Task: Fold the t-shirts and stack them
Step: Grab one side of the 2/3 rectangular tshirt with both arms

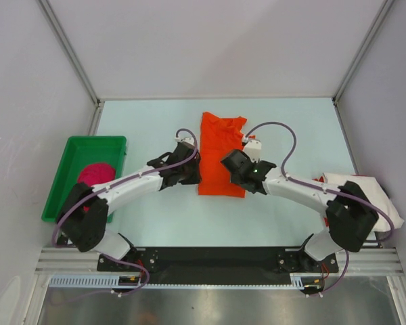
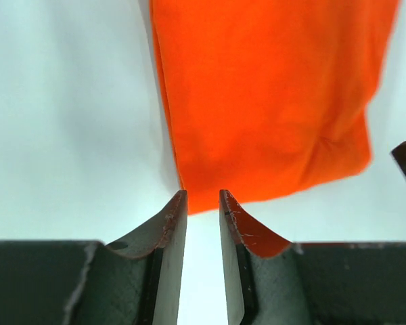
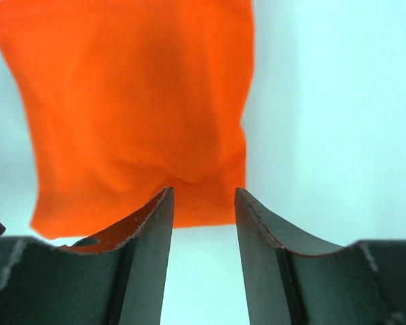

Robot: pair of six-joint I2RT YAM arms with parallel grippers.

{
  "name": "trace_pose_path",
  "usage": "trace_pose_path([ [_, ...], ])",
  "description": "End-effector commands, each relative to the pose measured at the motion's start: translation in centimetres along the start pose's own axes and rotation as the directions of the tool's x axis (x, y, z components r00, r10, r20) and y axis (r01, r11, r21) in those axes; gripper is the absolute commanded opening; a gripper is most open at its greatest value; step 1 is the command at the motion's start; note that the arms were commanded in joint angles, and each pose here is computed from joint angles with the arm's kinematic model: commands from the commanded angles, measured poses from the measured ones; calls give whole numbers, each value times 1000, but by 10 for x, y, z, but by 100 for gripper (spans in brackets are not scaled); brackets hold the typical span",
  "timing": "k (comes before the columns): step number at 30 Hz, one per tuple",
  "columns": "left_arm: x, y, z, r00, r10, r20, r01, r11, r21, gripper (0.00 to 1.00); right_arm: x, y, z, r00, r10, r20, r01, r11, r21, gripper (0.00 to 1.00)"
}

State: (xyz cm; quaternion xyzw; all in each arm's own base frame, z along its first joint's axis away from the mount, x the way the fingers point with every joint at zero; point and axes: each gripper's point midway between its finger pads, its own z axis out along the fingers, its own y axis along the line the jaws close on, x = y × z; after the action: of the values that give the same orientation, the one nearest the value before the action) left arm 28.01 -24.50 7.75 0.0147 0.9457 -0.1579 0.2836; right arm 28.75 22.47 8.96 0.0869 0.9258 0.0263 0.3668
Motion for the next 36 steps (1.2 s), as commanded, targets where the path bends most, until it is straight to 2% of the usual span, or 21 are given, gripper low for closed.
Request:
trace_pose_path([
  [1,-3,-1,-15,998,-56,41,56,998,23,31,-8,-30,-19,999,26,40,-28,997,65,47],
  [11,27,3,1,995,-104,-1,104,995,4,33,43,-56,-7,996,85,-37,-82,994,66,48],
  [15,30,0,4,993,-117,-9,117,993,23,36,49,-56,-2,992,117,-48,-115,993,38,49],
  [20,34,-3,10,991,-133,-25,133,991,30,36,53,-54,3,991,117,-59,-115,993,34,49],
  [28,41,-2,15,989,-143,-45,144,989,21,36,35,-37,-3,991,133,-34,-134,991,-22,50],
  [36,46,0,19,987,-147,-58,148,989,16,35,45,-32,12,991,118,-67,-120,993,-20,50],
])
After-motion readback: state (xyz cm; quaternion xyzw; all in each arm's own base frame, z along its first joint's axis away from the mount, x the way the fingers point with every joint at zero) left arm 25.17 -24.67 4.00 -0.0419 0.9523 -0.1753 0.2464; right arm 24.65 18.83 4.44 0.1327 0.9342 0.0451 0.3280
